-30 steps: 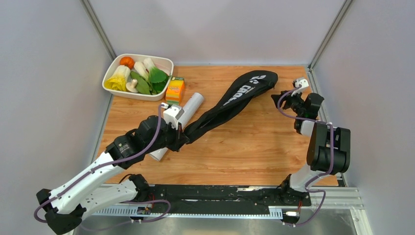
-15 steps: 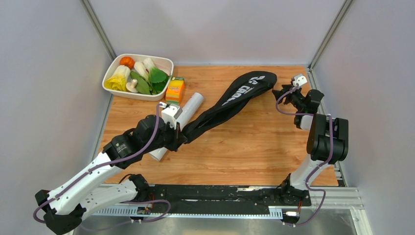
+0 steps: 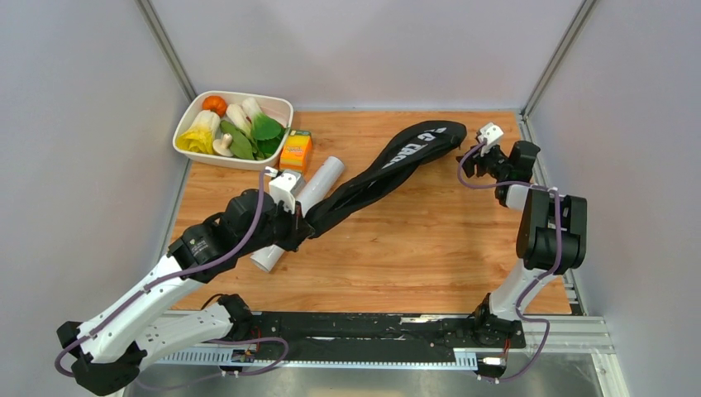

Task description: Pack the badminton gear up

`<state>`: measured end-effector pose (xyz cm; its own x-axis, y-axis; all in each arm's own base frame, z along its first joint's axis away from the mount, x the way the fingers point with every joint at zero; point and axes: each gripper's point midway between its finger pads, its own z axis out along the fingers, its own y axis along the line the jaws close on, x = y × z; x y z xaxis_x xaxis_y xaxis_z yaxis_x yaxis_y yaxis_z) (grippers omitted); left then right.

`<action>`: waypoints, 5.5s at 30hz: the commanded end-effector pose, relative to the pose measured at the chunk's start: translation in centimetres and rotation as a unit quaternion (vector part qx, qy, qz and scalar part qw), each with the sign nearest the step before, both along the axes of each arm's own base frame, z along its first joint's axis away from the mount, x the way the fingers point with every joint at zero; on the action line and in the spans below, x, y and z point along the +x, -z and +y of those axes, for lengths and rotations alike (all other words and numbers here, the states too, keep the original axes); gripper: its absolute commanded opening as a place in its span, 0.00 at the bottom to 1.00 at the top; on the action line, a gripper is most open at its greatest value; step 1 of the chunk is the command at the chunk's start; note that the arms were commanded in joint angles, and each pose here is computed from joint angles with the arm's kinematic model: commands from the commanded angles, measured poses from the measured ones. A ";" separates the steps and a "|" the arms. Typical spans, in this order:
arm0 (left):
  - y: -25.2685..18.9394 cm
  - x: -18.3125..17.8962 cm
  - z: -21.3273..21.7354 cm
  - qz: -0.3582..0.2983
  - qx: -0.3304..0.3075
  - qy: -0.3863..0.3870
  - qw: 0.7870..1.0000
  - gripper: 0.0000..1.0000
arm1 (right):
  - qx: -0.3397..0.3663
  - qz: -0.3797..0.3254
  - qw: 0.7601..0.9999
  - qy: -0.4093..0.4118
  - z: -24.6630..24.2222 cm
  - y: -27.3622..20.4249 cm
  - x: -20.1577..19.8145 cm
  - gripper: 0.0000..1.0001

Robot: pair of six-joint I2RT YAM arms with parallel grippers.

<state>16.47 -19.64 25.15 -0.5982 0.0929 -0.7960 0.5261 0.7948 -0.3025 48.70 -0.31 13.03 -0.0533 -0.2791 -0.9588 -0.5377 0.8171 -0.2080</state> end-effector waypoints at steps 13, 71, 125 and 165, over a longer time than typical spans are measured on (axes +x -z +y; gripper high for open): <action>-3.9 0.5 -0.4 -0.033 -0.048 -0.008 0.998 0.00 | -0.086 -0.057 0.994 0.036 1.1 -0.5 3.0 0.59; -0.4 2.2 -2.4 -0.050 -0.038 0.012 0.998 0.00 | 0.067 0.003 0.990 -0.123 16.1 -7.4 -10.0 0.00; 6.1 5.7 -4.6 -0.037 0.007 -0.013 0.999 0.00 | 0.111 0.108 0.940 -0.305 40.4 -9.9 -33.2 0.00; 8.0 2.5 -7.5 0.017 -0.066 0.072 0.995 0.25 | 0.223 0.143 0.963 -0.049 27.1 -9.9 -32.1 1.00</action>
